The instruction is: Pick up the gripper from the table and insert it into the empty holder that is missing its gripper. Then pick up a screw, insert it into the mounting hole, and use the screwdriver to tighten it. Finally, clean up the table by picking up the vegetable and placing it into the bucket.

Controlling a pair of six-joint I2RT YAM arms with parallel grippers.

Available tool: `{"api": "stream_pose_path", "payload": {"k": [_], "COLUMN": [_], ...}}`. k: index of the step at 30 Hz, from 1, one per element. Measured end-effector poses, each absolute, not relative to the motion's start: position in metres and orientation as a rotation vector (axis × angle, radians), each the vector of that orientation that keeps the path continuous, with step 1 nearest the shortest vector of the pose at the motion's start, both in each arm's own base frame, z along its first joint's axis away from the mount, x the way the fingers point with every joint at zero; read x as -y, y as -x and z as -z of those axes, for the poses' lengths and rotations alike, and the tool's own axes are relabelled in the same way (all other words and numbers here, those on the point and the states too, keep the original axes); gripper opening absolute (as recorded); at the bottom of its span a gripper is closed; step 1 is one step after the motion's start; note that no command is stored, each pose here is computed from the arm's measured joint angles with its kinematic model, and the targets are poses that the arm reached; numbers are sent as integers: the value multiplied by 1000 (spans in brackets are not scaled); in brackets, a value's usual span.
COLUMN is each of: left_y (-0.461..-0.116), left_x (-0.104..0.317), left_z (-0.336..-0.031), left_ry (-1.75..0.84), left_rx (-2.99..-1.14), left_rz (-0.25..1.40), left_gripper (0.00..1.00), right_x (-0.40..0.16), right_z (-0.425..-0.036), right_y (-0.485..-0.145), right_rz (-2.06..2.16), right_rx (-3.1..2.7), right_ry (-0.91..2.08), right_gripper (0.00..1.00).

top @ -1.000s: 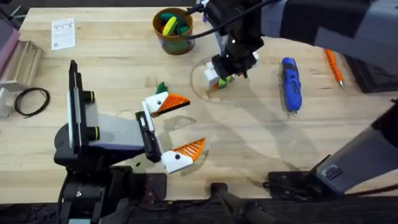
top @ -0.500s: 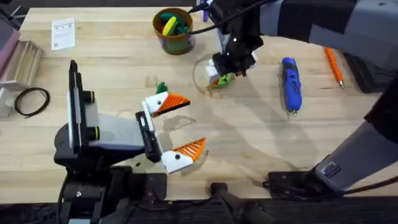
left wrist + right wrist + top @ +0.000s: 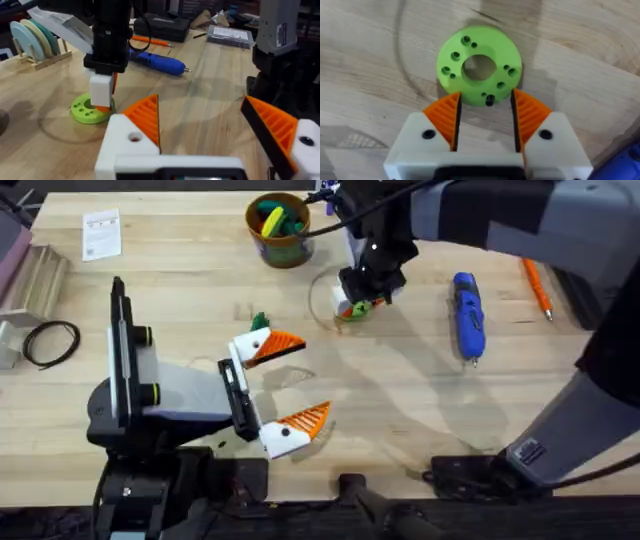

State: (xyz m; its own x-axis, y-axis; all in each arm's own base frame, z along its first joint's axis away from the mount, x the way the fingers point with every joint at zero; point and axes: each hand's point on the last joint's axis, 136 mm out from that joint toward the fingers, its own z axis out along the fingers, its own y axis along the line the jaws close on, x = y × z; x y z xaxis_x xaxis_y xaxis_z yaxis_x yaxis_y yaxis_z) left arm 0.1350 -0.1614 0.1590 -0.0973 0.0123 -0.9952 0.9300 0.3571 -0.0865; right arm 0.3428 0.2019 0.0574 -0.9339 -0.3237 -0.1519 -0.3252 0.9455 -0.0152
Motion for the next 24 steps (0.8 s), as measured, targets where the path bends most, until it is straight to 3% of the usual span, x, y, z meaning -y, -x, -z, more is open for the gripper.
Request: {"api": "stream_pose_path", "payload": {"k": [4,24], "left_y": [-135,-135], "left_x": [161,161], "left_z": [-159,-159], "left_ry": [-910,-910], "left_rx": [-1449,-1449], "left_rz": [986,986], "left_gripper": [985,985], "right_x": [-202,-202], "right_z": [-57,-58], "right_y": [-343,-344], "right_rz": [-17,-11], "right_rx": [-2946,-2944], "right_ry": [495,496], "right_gripper": [517,24]}}
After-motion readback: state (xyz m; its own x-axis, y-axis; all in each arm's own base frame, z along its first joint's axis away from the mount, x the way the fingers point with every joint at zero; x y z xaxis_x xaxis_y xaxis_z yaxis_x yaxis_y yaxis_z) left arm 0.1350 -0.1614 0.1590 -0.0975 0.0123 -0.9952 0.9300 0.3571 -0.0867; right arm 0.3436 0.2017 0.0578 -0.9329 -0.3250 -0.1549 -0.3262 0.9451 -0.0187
